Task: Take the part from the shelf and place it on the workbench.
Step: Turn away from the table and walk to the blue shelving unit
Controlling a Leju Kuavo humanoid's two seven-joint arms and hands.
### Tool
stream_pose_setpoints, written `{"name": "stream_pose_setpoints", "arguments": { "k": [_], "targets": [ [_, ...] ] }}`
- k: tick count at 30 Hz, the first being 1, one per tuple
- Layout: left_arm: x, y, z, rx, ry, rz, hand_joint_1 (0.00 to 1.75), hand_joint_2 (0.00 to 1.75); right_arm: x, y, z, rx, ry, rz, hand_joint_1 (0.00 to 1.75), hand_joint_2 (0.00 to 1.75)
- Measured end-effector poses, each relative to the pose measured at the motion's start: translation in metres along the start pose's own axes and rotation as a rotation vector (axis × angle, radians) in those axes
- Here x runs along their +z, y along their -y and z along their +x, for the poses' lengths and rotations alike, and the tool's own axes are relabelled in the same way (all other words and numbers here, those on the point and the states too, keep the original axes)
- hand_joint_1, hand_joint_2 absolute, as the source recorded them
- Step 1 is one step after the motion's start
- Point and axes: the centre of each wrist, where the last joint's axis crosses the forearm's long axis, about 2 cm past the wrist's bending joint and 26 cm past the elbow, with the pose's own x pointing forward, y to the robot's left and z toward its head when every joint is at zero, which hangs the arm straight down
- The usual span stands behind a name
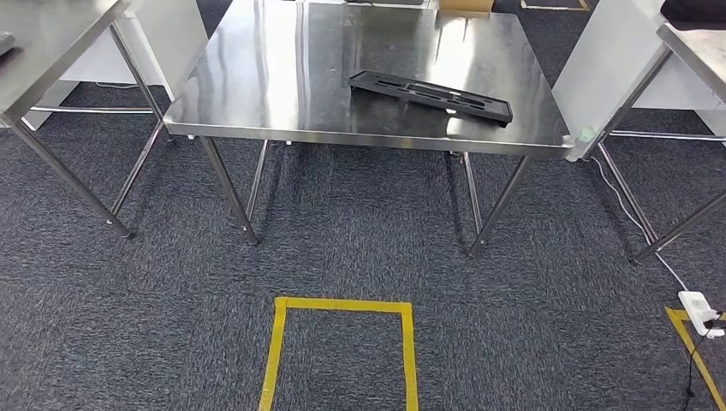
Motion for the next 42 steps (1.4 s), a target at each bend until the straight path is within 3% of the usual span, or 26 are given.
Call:
{"name": "stream_pose_setpoints", "arguments": {
  "k": [42],
  "targets": [
    [-0.002,-0.001,0.003,-0.056,0.057,-0.034,0.0,0.0,-0.011,0.014,-0.004,-0.089,-0.068,-0.047,0.0,0.0]
  ]
}}
